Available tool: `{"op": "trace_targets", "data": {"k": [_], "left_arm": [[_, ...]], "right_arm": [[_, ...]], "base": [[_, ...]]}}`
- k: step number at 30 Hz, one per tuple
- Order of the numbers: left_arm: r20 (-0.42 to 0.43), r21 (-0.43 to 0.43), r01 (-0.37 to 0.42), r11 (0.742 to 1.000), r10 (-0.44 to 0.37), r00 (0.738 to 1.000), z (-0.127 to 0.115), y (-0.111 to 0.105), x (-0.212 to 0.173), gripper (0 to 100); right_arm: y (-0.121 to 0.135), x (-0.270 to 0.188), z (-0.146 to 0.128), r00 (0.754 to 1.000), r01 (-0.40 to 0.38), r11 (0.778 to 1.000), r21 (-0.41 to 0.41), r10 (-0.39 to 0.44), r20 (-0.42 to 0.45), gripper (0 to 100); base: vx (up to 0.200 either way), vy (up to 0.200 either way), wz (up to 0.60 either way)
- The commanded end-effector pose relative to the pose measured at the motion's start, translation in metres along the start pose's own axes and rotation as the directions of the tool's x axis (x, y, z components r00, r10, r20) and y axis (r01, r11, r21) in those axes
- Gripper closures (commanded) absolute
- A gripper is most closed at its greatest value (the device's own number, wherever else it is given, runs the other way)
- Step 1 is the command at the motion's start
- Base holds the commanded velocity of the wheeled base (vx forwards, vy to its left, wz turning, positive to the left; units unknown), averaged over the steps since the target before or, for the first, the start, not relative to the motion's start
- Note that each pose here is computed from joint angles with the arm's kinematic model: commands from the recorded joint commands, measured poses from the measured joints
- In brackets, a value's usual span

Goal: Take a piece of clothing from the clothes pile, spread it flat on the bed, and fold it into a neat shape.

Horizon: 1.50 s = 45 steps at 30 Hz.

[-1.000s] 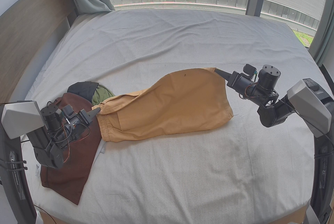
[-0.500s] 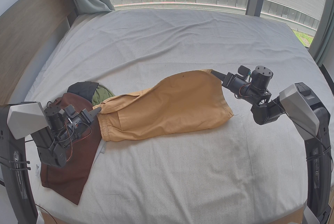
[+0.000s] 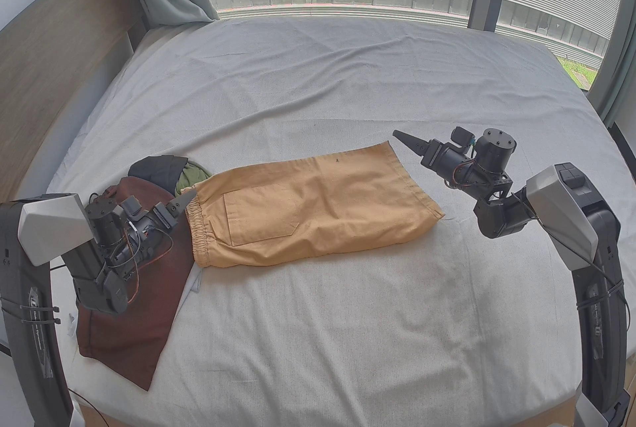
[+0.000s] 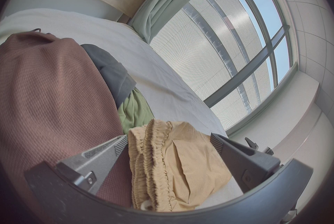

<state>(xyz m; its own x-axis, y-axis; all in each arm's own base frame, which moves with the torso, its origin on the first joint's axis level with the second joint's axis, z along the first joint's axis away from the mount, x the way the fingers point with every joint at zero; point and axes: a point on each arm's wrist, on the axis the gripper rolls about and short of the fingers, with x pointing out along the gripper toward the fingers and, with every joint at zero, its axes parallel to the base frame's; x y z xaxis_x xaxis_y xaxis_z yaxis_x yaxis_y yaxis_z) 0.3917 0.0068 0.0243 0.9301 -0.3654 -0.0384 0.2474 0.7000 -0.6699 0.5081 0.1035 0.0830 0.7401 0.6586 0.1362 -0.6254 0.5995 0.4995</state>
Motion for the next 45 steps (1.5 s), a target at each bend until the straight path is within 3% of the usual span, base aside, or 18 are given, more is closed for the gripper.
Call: {"op": "trace_targets", "data": {"k": [1, 11, 26, 31, 36, 45], "left_arm": [[0.029, 0.004, -0.003, 1.0, 0.003, 1.0, 0.006, 0.001, 0.002, 0], [0.043, 0.01, 0.011, 1.0, -0.012, 0.999, 0.013, -0.008, -0.001, 0], [0.089, -0.003, 0.091, 0.996, -0.091, 0.992, 0.04, -0.051, -0.021, 0], [0.073, 0.001, 0.114, 0.994, -0.113, 0.991, 0.039, -0.061, -0.026, 0], [0.049, 0.006, 0.137, 0.991, -0.137, 0.989, 0.035, -0.071, -0.029, 0], [0.025, 0.002, 0.143, 0.99, -0.143, 0.989, 0.028, -0.078, -0.033, 0]], "right_arm": [[0.001, 0.0, 0.003, 1.0, -0.003, 1.0, -0.005, 0.003, 0.005, 0], [0.019, -0.004, 0.002, 1.0, -0.008, 1.0, 0.004, 0.008, -0.022, 0], [0.052, -0.036, -0.006, 0.997, 0.007, 1.0, -0.005, -0.007, -0.079, 0], [0.066, -0.051, -0.019, 0.991, 0.045, 0.999, 0.025, -0.042, -0.126, 0], [0.077, -0.058, -0.026, 0.992, 0.026, 0.999, 0.021, -0.023, -0.124, 0], [0.08, -0.071, -0.04, 0.984, 0.05, 0.998, 0.027, -0.045, -0.175, 0]], "base": [[0.0, 0.0, 0.0], [0.0, 0.0, 0.0], [0.0, 0.0, 0.0], [0.0, 0.0, 0.0], [0.0, 0.0, 0.0], [0.0, 0.0, 0.0]]}}
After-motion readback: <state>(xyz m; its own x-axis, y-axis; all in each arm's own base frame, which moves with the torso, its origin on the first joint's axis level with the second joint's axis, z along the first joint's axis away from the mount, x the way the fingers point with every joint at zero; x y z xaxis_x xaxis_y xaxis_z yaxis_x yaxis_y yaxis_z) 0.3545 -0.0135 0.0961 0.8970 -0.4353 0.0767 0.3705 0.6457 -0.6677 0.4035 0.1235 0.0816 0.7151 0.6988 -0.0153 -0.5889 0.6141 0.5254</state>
